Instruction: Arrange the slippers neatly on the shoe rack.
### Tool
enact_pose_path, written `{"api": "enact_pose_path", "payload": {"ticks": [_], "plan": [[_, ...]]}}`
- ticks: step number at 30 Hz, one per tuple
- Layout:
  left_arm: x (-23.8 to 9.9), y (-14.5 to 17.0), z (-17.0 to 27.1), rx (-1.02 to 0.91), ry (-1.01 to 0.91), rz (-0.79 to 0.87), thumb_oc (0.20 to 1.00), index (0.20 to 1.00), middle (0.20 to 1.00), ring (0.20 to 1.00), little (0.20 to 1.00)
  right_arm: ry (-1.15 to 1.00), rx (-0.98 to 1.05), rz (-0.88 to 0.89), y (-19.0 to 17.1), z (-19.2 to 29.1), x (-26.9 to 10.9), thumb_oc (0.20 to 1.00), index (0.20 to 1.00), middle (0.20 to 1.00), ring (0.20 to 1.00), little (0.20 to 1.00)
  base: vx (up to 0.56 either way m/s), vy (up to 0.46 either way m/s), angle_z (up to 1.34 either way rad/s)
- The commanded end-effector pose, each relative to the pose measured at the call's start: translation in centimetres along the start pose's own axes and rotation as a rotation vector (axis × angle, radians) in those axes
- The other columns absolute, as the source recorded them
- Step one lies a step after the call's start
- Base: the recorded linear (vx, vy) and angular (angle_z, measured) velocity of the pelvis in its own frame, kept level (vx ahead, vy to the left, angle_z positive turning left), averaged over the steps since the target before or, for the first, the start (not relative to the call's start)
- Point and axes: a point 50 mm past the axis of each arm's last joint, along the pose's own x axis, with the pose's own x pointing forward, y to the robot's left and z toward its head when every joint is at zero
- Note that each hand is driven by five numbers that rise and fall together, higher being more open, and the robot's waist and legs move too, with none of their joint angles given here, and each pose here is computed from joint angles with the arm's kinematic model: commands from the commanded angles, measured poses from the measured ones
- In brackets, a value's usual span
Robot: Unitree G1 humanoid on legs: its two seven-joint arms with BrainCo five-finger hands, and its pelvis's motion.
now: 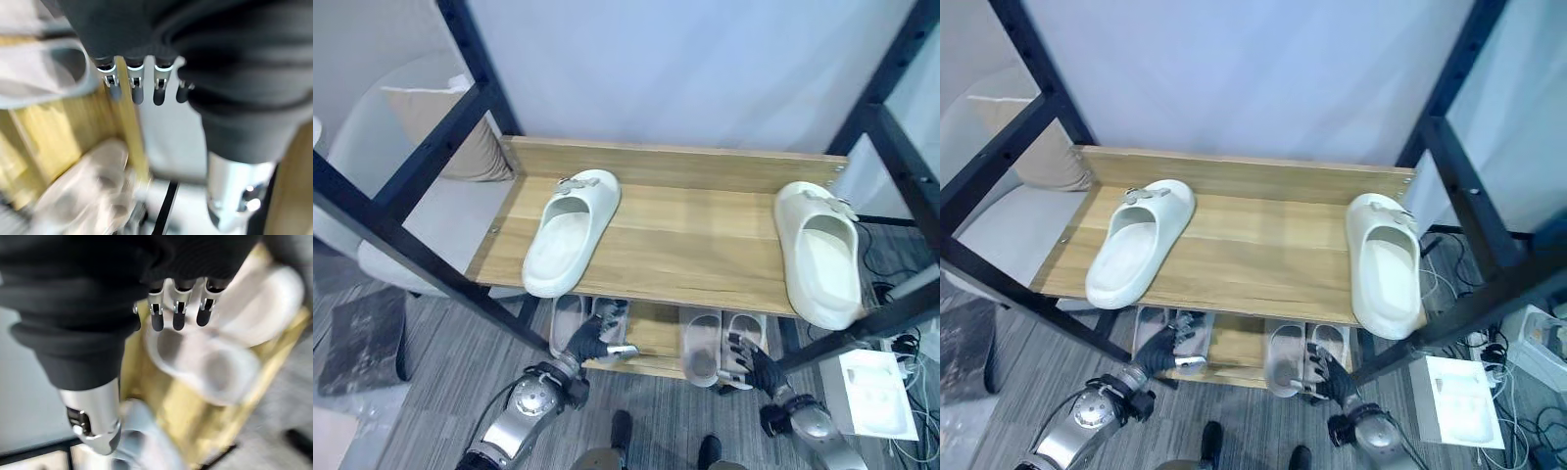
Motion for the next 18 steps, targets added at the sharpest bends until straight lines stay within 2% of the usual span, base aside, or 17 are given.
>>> {"api": "enact_pose_path", "payload": {"ticks": [1,4,6,7,8,9,14,18], "plan": [[1.0,-0.5,1.9,0.162,-0.077,-0.106,1.0,1.0,1.0,1.0,1.0,-0.012,-0.151,0.03,-0.6,0.0,-0.8,1.0,1.0,1.0,1.0,1.0,0.02,-0.008,-0.22],[1.7,-1.3,3.0,0.242,-0.109,-0.201,1.0,1.0,1.0,1.0,1.0,0.053,-0.171,-0.007,-1.4,-1.5,-1.4,1.0,1.0,1.0,1.0,1.0,0.02,-0.005,-0.14],[2.8,-2.4,5.7,0.339,-0.206,-0.303,1.0,1.0,1.0,1.0,1.0,0.121,-0.225,-0.035,-2.2,-2.9,-2.0,1.0,1.0,1.0,1.0,1.0,0.02,-0.004,-0.21],[3.1,-2.4,6.3,0.342,-0.231,-0.303,1.0,1.0,1.0,1.0,1.0,0.138,-0.223,-0.038,-2.2,-3.2,-2.0,1.0,1.0,1.0,1.0,1.0,0.01,0.0,-0.29],[3.9,-3.5,9.3,0.372,-0.35,-0.375,1.0,1.0,1.0,1.0,1.0,0.19,-0.212,-0.057,-2.2,-4.3,-2.1,1.0,1.0,1.0,1.0,1.0,0.01,0.003,-0.28],[3.9,-3.5,9.4,0.373,-0.351,-0.376,1.0,1.0,1.0,1.0,1.0,0.188,-0.211,-0.059,-2.3,-4.2,-2.1,1.0,1.0,1.0,1.0,1.0,0.0,0.005,-0.16],[4.4,-5.9,16.4,0.342,-0.63,-0.489,1.0,1.0,1.0,1.0,1.0,0.224,-0.178,-0.082,-1.9,-4.9,-1.6,1.0,1.0,1.0,1.0,1.0,0.0,0.006,-0.11],[3.6,-6.7,21.8,0.268,-0.854,-0.513,1.0,1.0,1.0,1.0,1.0,0.22,-0.169,-0.091,-1.5,-4.8,-1.2,1.0,1.0,1.0,1.0,1.0,0.0,-0.002,-0.04]]}}
